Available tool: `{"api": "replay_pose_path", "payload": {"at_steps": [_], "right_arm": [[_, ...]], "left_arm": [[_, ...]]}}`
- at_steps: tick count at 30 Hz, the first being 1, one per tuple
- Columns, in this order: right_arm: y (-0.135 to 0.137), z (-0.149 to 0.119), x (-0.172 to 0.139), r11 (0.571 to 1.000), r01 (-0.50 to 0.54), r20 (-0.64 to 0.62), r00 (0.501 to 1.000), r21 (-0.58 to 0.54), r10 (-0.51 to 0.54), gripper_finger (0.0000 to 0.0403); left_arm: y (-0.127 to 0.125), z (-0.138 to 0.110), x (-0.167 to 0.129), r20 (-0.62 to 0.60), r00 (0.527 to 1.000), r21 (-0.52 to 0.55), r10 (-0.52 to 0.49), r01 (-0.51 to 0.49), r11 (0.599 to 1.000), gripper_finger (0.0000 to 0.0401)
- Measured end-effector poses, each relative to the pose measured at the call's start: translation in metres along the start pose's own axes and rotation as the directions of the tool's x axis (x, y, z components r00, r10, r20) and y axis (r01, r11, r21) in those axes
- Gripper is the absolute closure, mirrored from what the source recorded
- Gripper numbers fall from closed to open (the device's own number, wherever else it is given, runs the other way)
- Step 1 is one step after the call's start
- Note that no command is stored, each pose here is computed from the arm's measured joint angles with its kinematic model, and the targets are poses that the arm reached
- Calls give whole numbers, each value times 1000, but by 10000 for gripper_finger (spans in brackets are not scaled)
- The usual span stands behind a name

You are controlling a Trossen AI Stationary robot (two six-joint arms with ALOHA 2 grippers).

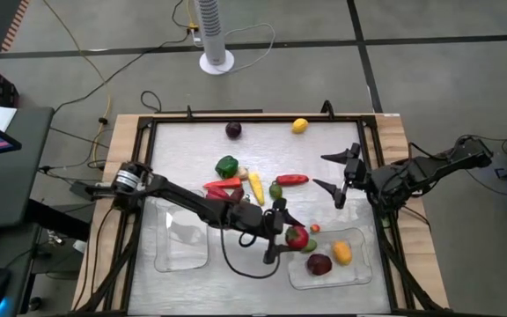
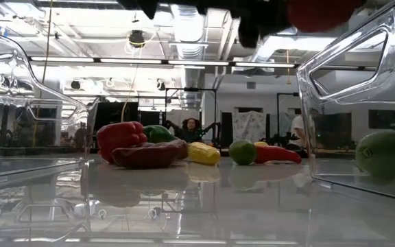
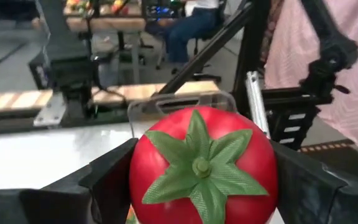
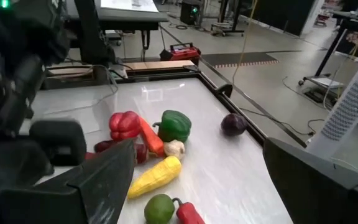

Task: Sort produce into baskets
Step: Put the tomato into the right transparent bin, then put the lime into the right transparent bin

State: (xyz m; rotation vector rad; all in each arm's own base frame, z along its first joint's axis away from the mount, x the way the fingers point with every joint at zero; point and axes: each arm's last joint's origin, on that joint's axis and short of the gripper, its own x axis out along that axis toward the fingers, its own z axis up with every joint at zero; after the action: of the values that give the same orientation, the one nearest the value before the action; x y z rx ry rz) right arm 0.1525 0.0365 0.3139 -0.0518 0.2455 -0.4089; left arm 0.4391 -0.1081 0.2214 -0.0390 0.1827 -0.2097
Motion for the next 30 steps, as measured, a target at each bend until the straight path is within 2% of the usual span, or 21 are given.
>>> {"api": "replay_pose_path", "payload": {"at_steps": [6, 11, 16, 20, 23, 26, 30], "right_arm": [[0, 0, 0, 1000, 3, 0, 1000, 3, -3, 24], [0, -1, 0, 1000, 3, -6, 1000, 3, -3, 24], [0, -4, 0, 1000, 1, -29, 1000, -1, -1, 24], [0, -5, 0, 1000, 4, -39, 999, -3, -4, 24], [0, -5, 0, 1000, 5, -36, 999, 0, -5, 24], [0, -4, 0, 1000, 6, -34, 999, 2, -6, 24], [0, -4, 0, 1000, 5, -32, 999, 5, -5, 24]], "left_arm": [[-2, -5, 17, -57, 996, -39, -65, 63, 997, 83], [-2, 4, 21, -170, 984, 52, -44, 53, 997, 52], [4, 23, 3, -252, 968, 146, 10, 28, 989, 45], [19, 24, -12, -374, 919, 205, 127, -51, 977, 48], [35, 23, -18, -420, 883, 233, 208, -117, 965, 48], [56, 19, -20, -427, 874, 211, 230, -151, 966, 49], [86, -7, -27, -436, 859, 160, 268, -219, 963, 49]]}}
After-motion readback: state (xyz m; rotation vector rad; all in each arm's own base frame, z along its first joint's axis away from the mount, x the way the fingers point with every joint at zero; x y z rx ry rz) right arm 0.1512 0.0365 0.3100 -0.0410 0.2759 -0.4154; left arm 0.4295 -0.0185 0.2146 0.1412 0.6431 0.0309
